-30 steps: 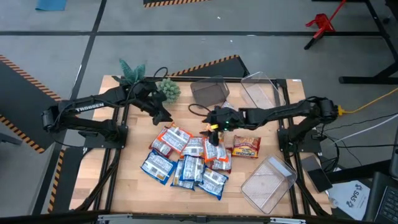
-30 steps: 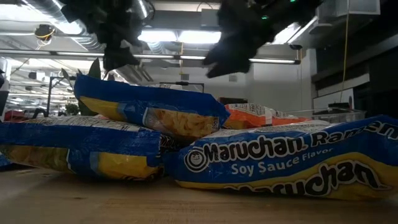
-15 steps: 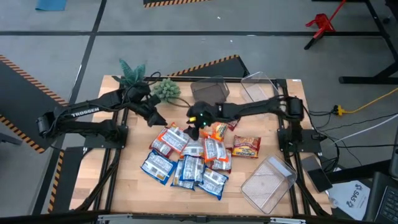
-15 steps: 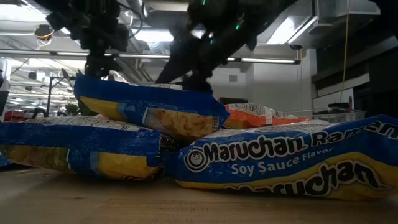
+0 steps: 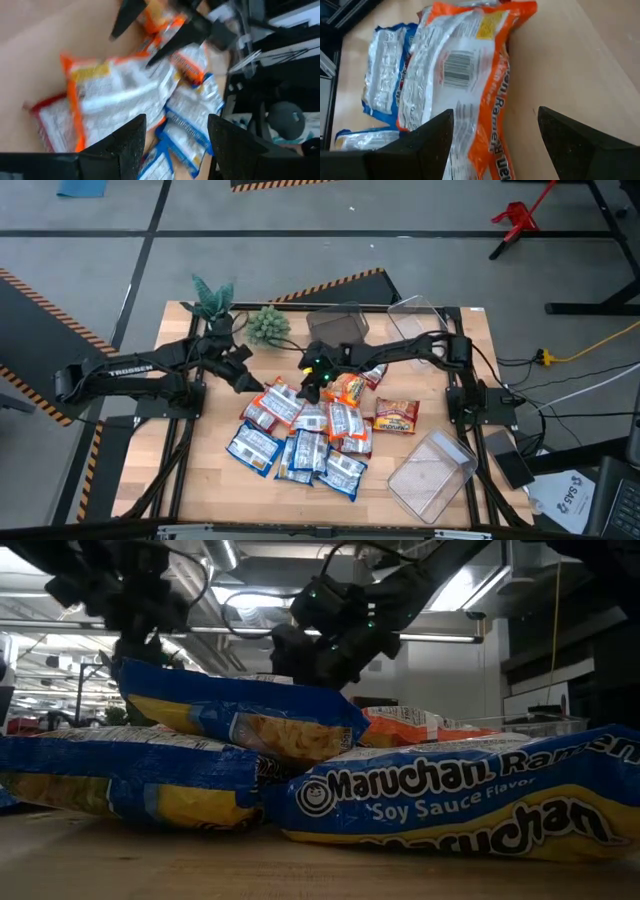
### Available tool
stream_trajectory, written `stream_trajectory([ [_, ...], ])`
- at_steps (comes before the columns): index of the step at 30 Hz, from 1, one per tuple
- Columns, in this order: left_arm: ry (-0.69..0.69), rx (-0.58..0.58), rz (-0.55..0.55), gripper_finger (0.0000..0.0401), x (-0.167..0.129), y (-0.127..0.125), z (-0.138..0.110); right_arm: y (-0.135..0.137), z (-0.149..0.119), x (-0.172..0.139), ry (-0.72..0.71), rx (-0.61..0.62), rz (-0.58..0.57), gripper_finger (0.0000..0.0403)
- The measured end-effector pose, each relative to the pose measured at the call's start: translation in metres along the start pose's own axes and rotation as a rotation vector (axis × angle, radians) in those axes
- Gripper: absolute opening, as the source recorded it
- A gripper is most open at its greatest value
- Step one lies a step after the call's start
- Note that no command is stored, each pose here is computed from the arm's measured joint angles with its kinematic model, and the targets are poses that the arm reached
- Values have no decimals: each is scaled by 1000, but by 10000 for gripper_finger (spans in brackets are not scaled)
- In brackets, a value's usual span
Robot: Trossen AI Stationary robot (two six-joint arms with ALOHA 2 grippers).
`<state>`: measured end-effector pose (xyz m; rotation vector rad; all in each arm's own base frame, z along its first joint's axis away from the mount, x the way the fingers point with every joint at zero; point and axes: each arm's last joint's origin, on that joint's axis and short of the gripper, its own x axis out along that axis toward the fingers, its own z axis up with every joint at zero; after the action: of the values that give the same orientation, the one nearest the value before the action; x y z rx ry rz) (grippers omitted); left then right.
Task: Sort Maruchan noodles
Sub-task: Put the orange noodle pack into the black bin
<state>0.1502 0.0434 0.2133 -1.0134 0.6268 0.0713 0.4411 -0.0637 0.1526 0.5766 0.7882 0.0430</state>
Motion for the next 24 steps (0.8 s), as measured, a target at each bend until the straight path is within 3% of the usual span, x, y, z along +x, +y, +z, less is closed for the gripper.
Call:
stream_trajectory([
  [8, -12, -64, -1, 206, 15, 7, -17, -3, -1, 5, -2, 18, 11, 276],
  [24, -57, -58, 115, 206, 27, 12, -36, -5, -15, 30, 64, 6, 179, 272],
])
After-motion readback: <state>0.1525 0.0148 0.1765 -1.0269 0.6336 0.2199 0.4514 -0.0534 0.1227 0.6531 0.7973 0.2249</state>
